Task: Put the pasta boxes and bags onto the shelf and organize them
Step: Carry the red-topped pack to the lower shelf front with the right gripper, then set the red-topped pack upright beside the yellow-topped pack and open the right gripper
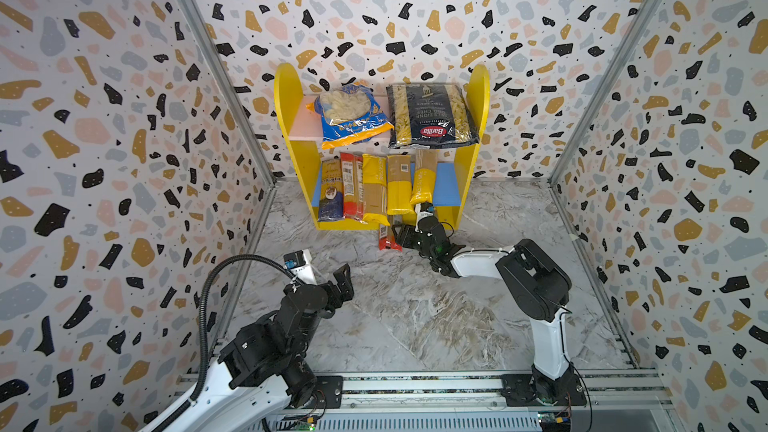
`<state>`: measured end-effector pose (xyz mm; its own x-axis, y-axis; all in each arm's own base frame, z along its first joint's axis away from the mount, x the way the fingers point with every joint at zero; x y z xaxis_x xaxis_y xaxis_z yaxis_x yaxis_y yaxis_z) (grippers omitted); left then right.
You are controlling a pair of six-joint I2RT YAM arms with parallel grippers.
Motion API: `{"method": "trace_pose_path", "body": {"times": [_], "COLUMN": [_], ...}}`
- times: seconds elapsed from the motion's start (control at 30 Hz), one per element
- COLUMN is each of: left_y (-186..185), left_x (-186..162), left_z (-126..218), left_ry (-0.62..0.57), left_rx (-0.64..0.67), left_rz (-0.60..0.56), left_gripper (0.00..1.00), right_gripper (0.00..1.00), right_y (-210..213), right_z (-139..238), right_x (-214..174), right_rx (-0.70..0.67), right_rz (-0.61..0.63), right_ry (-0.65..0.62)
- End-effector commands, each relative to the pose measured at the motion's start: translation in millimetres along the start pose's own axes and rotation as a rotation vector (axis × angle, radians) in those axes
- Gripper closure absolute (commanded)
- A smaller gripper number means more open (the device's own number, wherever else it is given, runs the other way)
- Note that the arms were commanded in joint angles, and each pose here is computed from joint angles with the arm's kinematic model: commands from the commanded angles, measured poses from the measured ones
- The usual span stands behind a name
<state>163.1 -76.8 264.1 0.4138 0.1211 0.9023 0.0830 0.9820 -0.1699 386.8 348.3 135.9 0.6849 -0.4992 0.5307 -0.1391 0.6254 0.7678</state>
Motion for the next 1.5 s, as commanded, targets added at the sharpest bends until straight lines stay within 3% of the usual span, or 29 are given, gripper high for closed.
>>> {"method": "trace_pose_path", "body": {"times": [0.0,0.17,0.27,1.0,1.47], "left_y": [0.4,-0.7,-1.0,-10.7,-15.0], "left_x": [1.5,0.7,-0.6,-3.2,-1.1], "left_z": [1.4,0.4,-0.1,-17.3,-26.0], "left_ry": [-0.010,-0.008,-0.004,0.014,0.019], "left_rx": [-0.003,-0.008,-0.010,0.024,0.058], "left_rz": [0.010,0.015,0.017,-0.019,-0.047], "left_gripper": [0.00,0.00,0.00,0.00,0.00], "right_gripper": [0.46,0.60,0.63,0.63,0.63], "right_y": [23.5,20.7,14.2,-10.9,-12.1], "right_z": [17.8,25.7,26.0,7.6,-20.7], "right_x": [-3.1,-30.7,-39.4,-57.4,-35.3], "right_rx": [0.064,0.051,0.046,0.018,0.039], "right_rz": [0.021,0.040,0.032,0.021,0.004], "right_ry": [0.002,0.060,0.083,0.155,0.141]}}
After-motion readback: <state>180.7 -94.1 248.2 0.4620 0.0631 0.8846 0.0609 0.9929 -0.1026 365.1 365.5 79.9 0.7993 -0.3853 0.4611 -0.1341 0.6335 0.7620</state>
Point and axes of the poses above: each gripper's point midway between its finger pads, its own z axis back along the fingers, its own y axis along the line the jaws close on, x = y × z, the point moved 5 cm from there along z, back along the fingers, and after that the axes turned 14 degrees about -z, right-handed, at the moved point
